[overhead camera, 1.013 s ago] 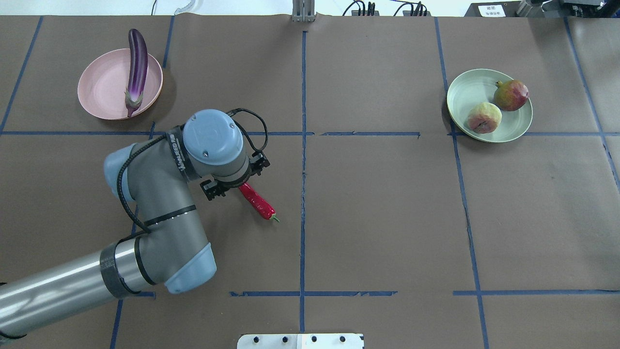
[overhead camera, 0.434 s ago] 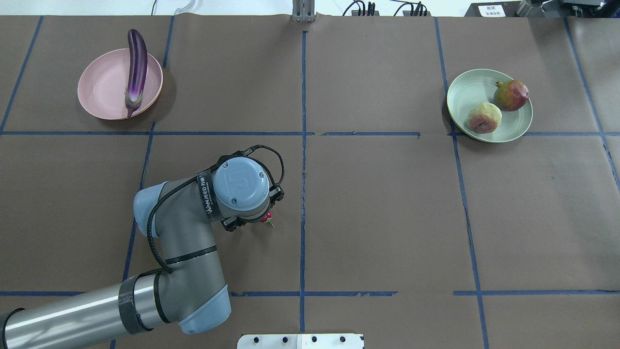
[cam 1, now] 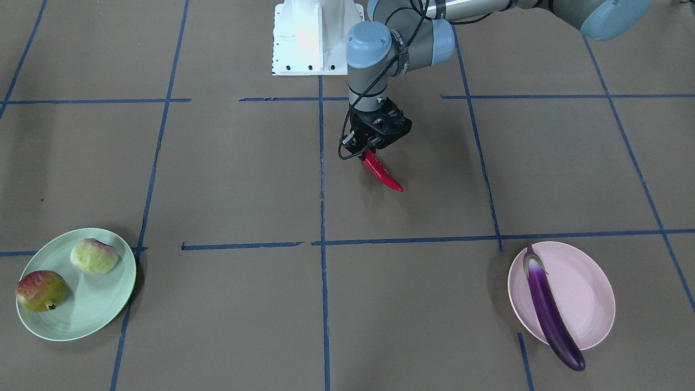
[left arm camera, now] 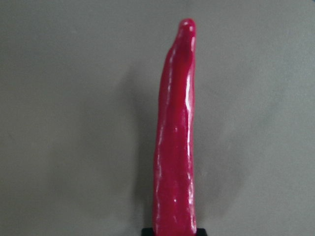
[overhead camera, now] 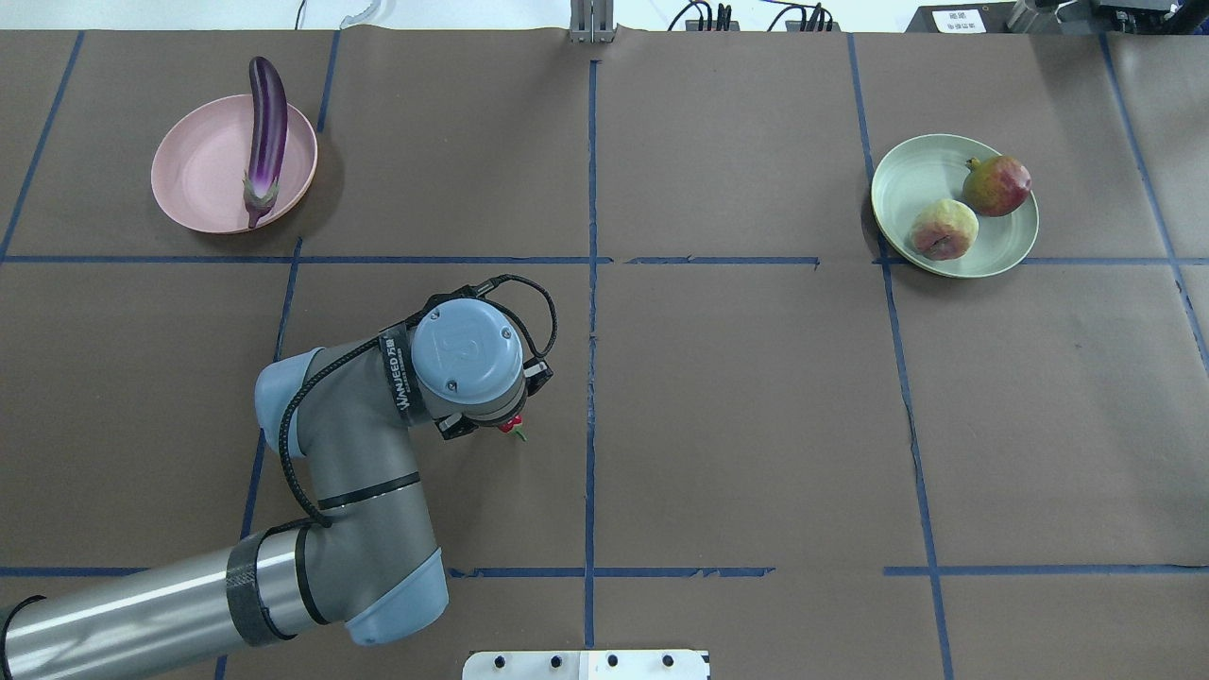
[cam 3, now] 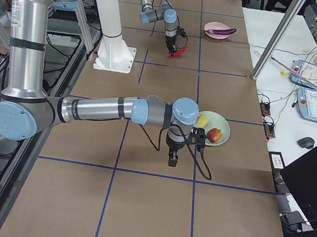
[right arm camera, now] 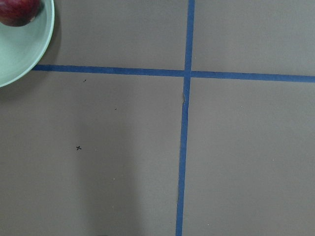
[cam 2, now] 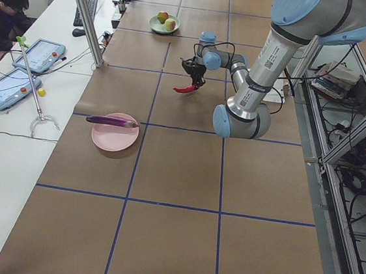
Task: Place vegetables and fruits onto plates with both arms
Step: 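Carry the chili to the pink plate and lower it beside the eggplant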
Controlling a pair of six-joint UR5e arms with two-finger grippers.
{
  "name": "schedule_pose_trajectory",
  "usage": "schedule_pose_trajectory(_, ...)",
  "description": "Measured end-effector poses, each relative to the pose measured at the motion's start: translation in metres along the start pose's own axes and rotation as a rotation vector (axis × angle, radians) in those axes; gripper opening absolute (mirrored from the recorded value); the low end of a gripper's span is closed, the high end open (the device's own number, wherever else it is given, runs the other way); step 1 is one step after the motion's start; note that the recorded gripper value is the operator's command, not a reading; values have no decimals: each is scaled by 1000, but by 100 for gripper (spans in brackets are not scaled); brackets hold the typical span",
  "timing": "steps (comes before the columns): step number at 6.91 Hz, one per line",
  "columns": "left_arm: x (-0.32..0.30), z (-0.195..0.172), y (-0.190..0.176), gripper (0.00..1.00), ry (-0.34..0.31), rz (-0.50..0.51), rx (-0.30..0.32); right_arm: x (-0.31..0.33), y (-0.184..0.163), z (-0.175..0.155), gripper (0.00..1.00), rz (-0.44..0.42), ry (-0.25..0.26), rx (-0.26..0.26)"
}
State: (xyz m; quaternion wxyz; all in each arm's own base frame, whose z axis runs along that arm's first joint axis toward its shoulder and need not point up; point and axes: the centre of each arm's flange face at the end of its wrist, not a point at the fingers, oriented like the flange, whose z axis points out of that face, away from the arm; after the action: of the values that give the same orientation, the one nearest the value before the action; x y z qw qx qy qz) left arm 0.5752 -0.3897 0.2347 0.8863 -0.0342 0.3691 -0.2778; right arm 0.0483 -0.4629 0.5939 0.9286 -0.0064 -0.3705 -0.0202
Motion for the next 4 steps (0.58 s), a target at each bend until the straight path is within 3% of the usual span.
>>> schedule_pose_trajectory(2,-15,-35,-78,0,30,156,37,0,0,0,100,1,-1,-1)
schedule_pose_trajectory(4,-64,-52,-212,0,-18,361,22,1,0,2,100,3,-1,-4)
